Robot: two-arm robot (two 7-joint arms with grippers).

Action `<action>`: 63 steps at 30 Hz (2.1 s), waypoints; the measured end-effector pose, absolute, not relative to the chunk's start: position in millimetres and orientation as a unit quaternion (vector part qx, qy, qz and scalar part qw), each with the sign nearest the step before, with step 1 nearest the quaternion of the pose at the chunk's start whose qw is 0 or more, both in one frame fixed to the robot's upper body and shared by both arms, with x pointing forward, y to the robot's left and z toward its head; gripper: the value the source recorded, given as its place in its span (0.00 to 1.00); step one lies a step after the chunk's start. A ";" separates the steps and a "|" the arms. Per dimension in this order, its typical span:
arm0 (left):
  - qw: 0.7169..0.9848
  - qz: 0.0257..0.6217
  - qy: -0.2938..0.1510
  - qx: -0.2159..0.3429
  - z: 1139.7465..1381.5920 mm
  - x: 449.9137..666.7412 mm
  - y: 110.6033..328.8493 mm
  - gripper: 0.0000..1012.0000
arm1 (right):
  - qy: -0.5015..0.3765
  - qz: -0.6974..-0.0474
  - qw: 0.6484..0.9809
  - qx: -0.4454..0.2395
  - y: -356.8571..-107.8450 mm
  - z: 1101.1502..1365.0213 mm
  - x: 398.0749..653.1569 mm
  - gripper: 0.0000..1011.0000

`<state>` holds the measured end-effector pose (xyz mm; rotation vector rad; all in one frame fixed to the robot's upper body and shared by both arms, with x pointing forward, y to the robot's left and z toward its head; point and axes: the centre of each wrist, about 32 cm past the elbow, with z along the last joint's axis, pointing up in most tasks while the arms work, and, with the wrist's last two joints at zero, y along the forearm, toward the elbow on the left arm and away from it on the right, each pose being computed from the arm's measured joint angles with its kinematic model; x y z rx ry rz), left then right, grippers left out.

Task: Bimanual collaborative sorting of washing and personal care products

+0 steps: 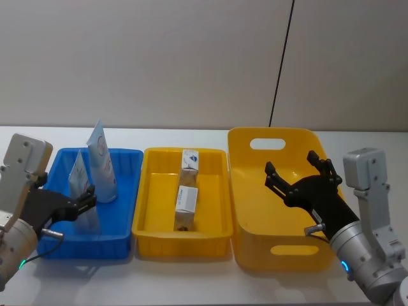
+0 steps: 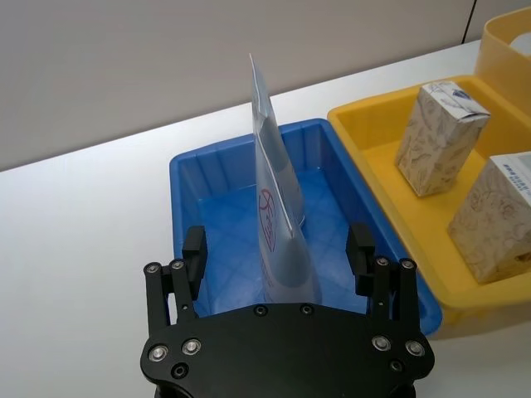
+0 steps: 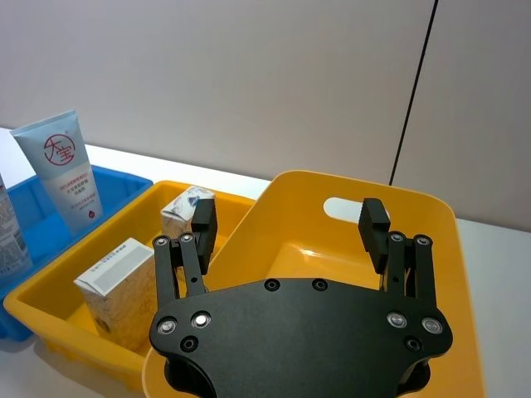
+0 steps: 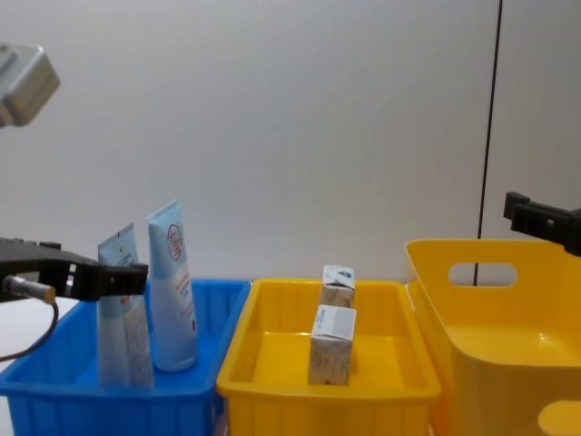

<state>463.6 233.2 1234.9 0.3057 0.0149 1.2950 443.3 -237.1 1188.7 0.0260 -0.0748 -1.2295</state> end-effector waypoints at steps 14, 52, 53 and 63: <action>0.785 0.599 0.019 0.156 1219.0 488.3 229.9 0.99 | -0.035 -0.577 0.816 0.012 -237.1 1188.7 443.3 0.99; 0.779 0.603 0.019 0.172 1208.6 506.1 230.8 0.35 | -0.035 -0.577 0.816 0.012 -237.1 1188.7 443.3 0.99; 0.779 0.603 0.019 0.172 1208.6 506.2 230.8 0.34 | -0.035 -0.577 0.816 0.012 -237.1 1188.7 443.3 0.99; 0.779 0.603 0.019 0.172 1208.5 506.4 230.9 0.28 | -0.035 -0.577 0.816 0.012 -237.1 1188.7 443.3 0.99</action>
